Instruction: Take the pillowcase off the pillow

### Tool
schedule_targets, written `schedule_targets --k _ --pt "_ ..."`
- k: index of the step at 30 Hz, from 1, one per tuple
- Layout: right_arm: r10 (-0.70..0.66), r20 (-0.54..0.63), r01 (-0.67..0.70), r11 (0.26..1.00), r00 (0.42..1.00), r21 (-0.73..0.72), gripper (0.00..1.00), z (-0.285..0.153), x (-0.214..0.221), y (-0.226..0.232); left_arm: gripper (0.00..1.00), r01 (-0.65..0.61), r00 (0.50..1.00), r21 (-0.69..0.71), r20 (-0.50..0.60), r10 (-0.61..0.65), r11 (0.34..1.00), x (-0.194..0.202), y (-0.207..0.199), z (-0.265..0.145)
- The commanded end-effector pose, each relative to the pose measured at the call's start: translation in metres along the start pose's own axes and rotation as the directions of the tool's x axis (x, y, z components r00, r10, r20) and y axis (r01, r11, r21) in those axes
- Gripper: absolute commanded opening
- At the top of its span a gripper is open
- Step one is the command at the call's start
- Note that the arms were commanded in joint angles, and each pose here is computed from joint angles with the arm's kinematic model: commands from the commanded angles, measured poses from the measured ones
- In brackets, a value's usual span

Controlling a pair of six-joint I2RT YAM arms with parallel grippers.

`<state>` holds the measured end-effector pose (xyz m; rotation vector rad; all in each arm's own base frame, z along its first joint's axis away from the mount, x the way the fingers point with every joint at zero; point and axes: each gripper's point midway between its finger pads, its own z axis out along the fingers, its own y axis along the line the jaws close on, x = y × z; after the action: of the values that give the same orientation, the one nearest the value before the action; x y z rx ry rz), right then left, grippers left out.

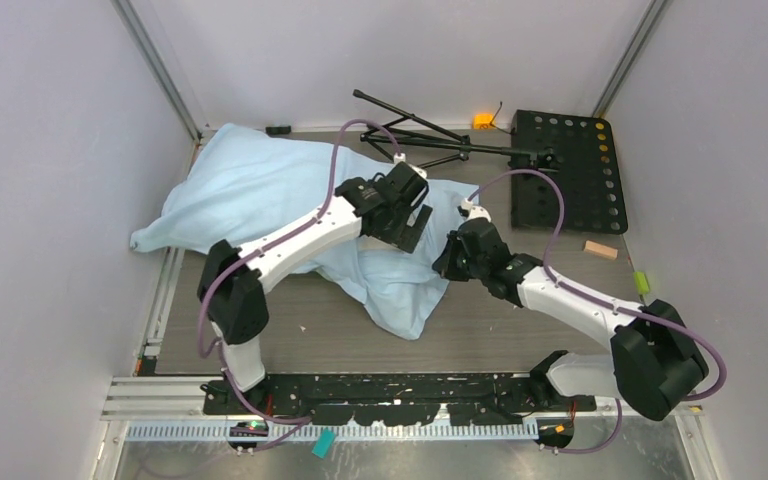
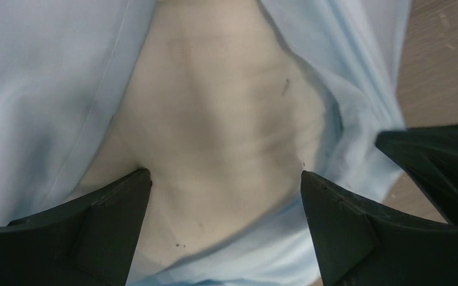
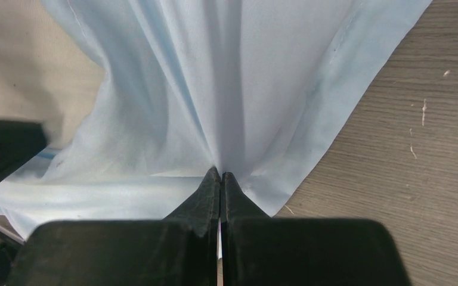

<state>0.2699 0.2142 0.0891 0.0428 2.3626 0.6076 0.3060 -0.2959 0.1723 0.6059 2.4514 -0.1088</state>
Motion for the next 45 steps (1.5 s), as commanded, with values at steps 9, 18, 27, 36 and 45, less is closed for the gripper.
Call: schedule_targets --k 9,18,27,36,45 --pt "0.063 -0.010 -0.063 0.998 0.998 -0.003 0.00 0.001 0.014 -0.006 0.67 -0.013 0.997 -0.277 -0.081 -0.010 0.961 0.018 0.060 0.042" --pt "0.059 -0.015 -0.059 0.998 0.998 0.002 0.00 -0.008 0.019 -0.011 0.00 0.070 0.997 -0.240 0.049 -0.060 0.968 -0.028 0.078 0.009" --pt "0.078 -0.016 -0.076 0.991 0.997 0.106 0.00 -0.009 0.026 -0.033 0.00 0.341 0.892 0.119 0.273 -0.361 0.932 -0.099 0.106 -0.056" --pt "0.149 0.003 -0.148 0.977 0.989 0.155 0.00 -0.006 0.021 -0.054 0.00 0.420 0.799 0.266 0.345 -0.493 0.867 -0.103 0.125 -0.096" --pt "0.047 -0.112 -0.069 0.975 0.993 -0.210 0.26 -0.023 0.006 0.024 0.00 0.403 0.815 0.461 0.212 -0.539 0.790 -0.081 0.080 -0.061"
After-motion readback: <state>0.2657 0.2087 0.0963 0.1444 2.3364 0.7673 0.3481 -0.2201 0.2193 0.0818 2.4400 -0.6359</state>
